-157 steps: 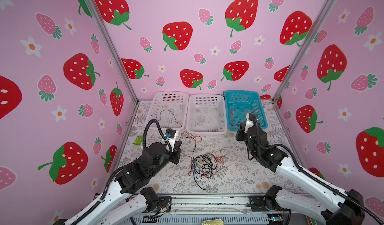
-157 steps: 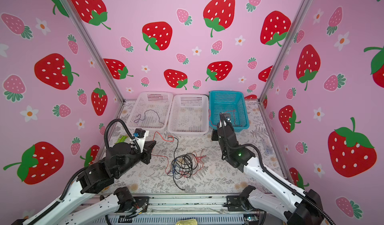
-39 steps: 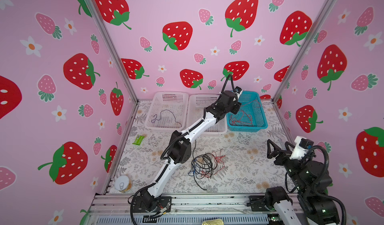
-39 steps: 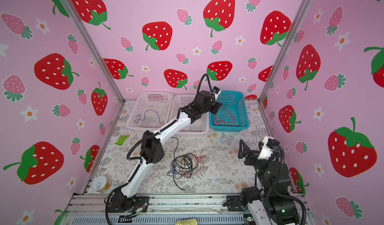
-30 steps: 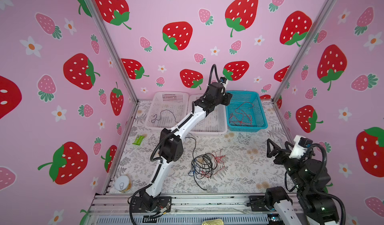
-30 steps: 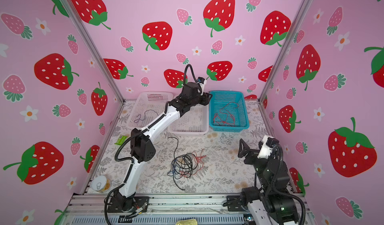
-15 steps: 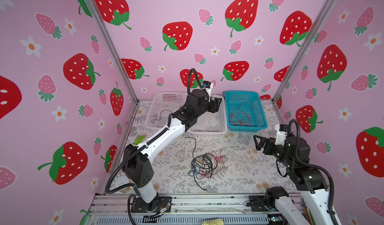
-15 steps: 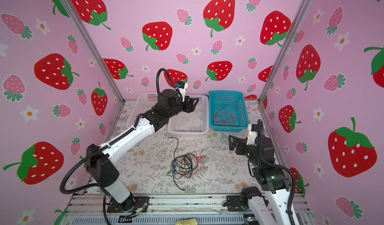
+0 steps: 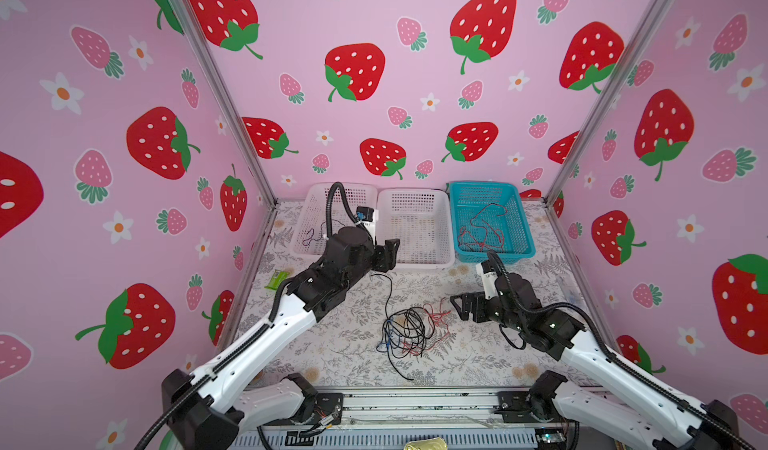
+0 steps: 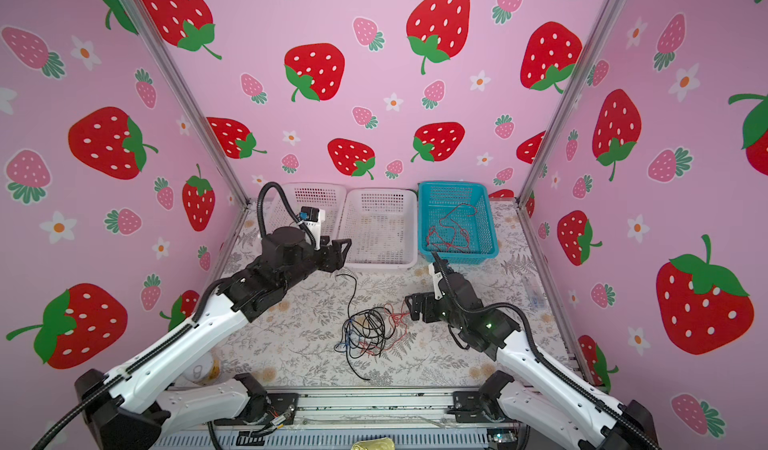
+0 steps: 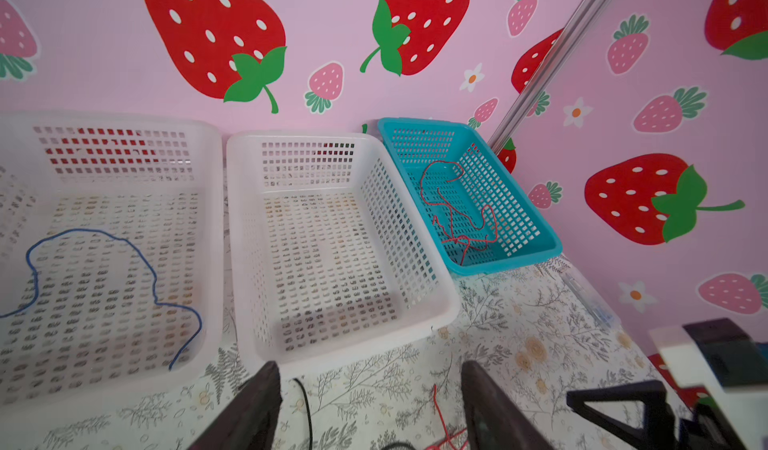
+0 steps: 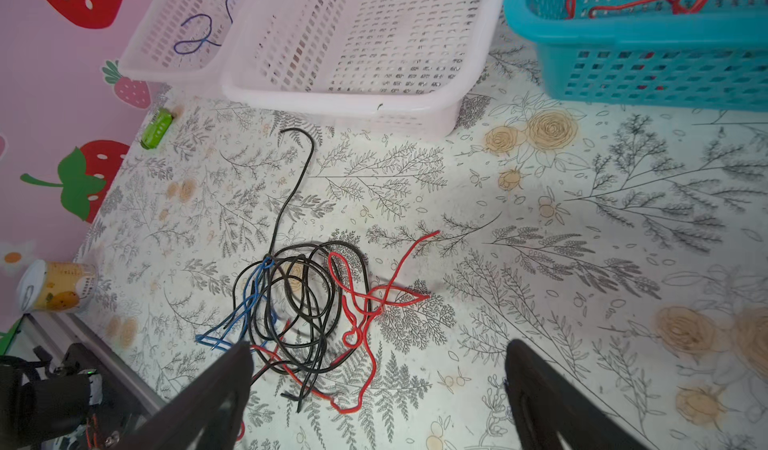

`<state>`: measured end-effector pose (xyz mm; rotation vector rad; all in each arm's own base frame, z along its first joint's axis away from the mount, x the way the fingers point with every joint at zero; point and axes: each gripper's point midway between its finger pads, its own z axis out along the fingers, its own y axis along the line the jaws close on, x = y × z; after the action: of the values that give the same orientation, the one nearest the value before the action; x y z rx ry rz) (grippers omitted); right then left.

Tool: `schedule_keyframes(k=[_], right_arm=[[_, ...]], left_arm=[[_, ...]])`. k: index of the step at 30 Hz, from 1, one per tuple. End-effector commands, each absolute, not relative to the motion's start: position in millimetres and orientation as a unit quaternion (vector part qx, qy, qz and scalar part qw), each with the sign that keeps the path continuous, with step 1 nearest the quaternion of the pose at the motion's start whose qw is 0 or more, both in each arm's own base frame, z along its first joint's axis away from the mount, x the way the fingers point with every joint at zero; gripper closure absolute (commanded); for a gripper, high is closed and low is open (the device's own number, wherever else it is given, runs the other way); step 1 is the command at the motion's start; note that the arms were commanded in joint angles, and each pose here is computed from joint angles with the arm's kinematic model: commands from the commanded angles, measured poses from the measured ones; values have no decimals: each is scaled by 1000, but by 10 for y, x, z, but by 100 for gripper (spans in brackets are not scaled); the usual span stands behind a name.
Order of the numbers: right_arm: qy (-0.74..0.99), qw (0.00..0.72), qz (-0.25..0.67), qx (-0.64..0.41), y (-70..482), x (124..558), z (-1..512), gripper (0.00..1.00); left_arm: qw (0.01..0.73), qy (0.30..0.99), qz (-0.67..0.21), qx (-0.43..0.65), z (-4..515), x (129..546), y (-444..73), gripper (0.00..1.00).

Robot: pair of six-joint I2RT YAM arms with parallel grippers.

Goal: Untangle the cables
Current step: 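Move the left gripper back to the tangle while the right descends onto it, then close the right gripper on a red wire in the tangle, then lift the red wire with the right gripper while the left grasps a black wire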

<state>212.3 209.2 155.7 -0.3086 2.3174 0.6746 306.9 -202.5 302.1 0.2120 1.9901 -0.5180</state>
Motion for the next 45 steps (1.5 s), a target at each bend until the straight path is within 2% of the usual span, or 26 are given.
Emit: schedule_keyframes(k=[1,4,6,10,19,24,28,32,40,45], right_arm=[[896,334,276,-100,2204,2130,1347,12],[906,305,275,-103,2258,2000,1084,16],[907,291,284,-105,2307,1914,958,23],[909,275,294,-110,2404,1819,811,30],[916,245,285,-137,2582,1709,572,60],[914,249,291,-136,2573,1688,562,82],[911,268,283,-133,2538,1742,680,94],[900,311,272,-140,2518,1862,1015,99],[880,374,238,-171,2527,2062,1619,100],[851,419,249,-196,2595,2127,2146,100]], left_arm=[[489,848,-184,88,2759,2852,-1799,30],[484,852,-172,102,2623,2676,-1668,30],[484,852,-168,108,2531,2599,-1612,30],[481,855,-159,111,2359,2552,-1556,29],[452,869,-150,129,2247,2579,-1629,30],[455,867,-153,132,2229,2596,-1649,30],[438,874,-159,139,2182,2596,-1713,32],[432,874,-174,137,2189,2576,-1754,32],[426,865,-219,151,2258,2493,-1897,33],[417,851,-265,181,2312,2363,-2069,33]])
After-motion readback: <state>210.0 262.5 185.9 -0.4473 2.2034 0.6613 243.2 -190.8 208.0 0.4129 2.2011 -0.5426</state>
